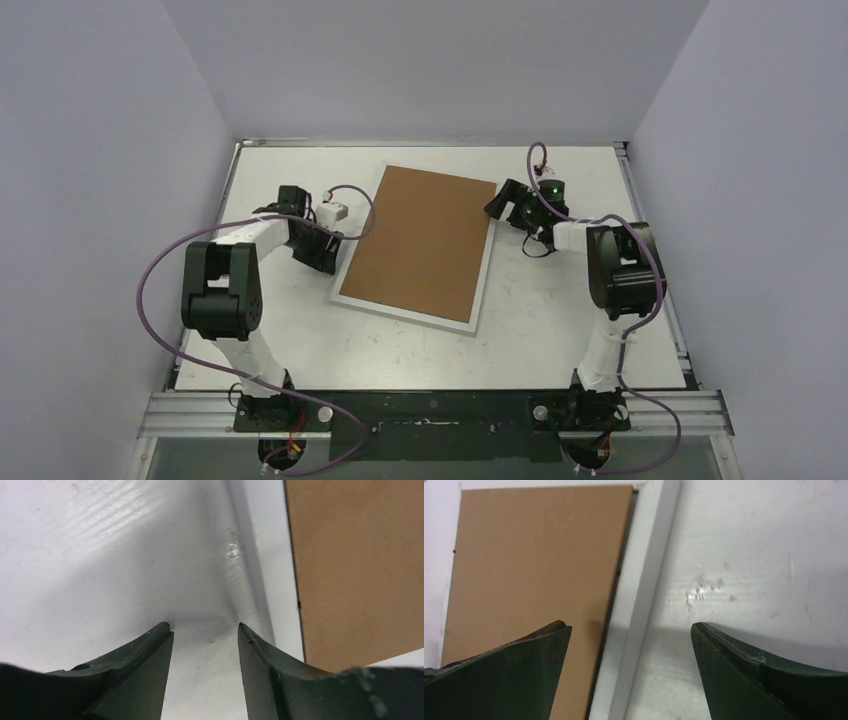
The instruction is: Put the photo into the frame
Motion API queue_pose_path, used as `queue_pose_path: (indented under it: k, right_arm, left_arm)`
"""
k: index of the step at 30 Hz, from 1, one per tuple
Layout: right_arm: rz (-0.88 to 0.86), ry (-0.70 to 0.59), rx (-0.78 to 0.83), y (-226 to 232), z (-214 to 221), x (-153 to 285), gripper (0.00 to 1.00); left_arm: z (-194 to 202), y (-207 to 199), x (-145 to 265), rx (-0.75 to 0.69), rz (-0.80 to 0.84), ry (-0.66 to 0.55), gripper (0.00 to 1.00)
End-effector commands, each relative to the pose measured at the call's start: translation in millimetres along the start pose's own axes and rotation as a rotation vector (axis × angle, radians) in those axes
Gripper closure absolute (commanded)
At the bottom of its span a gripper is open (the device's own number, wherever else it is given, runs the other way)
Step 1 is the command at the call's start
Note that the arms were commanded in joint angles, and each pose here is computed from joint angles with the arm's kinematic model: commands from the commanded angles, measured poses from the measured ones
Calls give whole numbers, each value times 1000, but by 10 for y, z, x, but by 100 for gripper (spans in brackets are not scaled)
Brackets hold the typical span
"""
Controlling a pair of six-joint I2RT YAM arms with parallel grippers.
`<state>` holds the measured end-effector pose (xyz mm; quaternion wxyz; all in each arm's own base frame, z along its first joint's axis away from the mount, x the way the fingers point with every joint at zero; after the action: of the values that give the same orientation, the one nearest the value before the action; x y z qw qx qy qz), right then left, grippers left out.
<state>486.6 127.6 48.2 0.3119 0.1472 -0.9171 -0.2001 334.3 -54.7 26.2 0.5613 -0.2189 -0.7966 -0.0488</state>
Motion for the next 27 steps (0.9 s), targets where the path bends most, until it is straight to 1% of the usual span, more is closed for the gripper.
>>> queue_pose_path:
  k: [1,3,4,6,9,12,15,18,24,27]
  right_arm:
    - [136,-19,-7,-207,80,277,4]
    - [153,-54,-12,-275,-72,309,6]
    - [155,-71,-15,-309,-189,298,7]
    - [143,-130,-20,-354,-549,259,7]
    - [103,-185,-14,-345,-970,75,9]
    - [5,-189,-4,-260,-1202,-270,10]
    - [-112,-172,-13,-177,-1284,-593,10]
    - [-169,-144,-2,-184,-1243,-830,10]
    - [-252,-110,-3,-195,-1088,-1077,10]
    - [-306,-100,-17,-126,-1010,-1105,10]
  left_arm:
    - [-78,263,169,106,31,-29,51]
    - [-57,377,379,108,46,-28,51]
    - [-7,375,490,84,60,-19,51]
    - [69,318,628,29,66,-18,51]
    - [272,48,668,-56,106,12,49]
    - [402,-148,618,-92,137,24,48]
    - [508,-234,530,-80,149,46,47]
    - [580,-300,456,-92,142,63,47]
    - [579,-238,283,-73,66,38,47]
    - [521,-218,186,-55,39,37,47]
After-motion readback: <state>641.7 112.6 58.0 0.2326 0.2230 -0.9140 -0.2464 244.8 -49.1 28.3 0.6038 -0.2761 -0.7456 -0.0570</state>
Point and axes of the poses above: each gripper's point midway between its finger pads, its own x axis back along the fingers, its own y axis along the line the jaws close on, z = x × y, the point moved 1 cm from there along x, back along the fingers, and after that the axes turned 7 degrees about x, right-handed, at the moved point
